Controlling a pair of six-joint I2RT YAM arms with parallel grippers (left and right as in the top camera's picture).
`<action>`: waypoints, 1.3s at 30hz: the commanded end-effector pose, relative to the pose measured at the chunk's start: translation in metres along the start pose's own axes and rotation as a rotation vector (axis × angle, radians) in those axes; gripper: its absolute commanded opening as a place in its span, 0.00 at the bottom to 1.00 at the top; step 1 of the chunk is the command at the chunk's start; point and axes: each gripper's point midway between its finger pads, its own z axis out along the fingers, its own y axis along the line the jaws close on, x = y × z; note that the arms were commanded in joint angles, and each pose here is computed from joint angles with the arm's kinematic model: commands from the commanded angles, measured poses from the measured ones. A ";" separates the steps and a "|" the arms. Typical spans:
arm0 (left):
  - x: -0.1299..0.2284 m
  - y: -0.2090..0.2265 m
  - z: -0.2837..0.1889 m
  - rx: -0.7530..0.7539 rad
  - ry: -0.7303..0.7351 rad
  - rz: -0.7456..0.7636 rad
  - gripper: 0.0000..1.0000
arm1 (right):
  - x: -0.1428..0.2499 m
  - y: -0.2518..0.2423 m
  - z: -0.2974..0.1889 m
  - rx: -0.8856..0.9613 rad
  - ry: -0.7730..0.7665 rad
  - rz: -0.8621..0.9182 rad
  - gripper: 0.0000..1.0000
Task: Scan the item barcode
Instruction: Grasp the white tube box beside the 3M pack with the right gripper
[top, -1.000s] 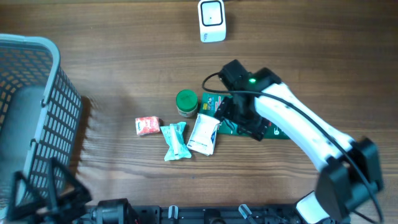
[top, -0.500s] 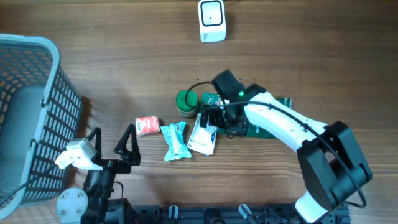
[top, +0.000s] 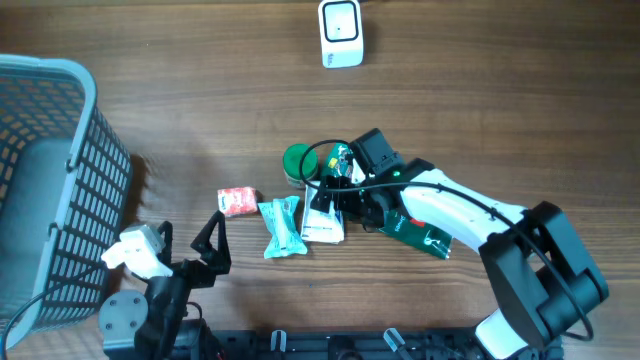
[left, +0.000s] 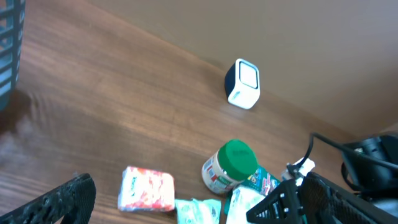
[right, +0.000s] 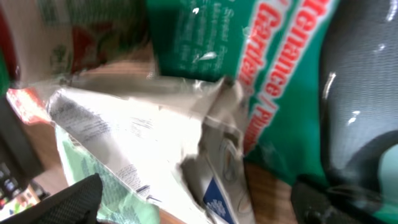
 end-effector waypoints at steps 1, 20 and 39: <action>0.007 0.001 -0.001 0.000 0.024 -0.012 1.00 | 0.016 -0.033 -0.005 0.130 -0.002 0.044 1.00; 0.042 0.018 -0.005 -0.073 0.167 -0.048 1.00 | 0.057 -0.044 -0.004 0.000 0.032 0.141 0.99; 0.054 0.024 -0.007 -0.097 0.215 -0.060 1.00 | 0.058 -0.064 0.028 -0.045 0.008 0.152 0.06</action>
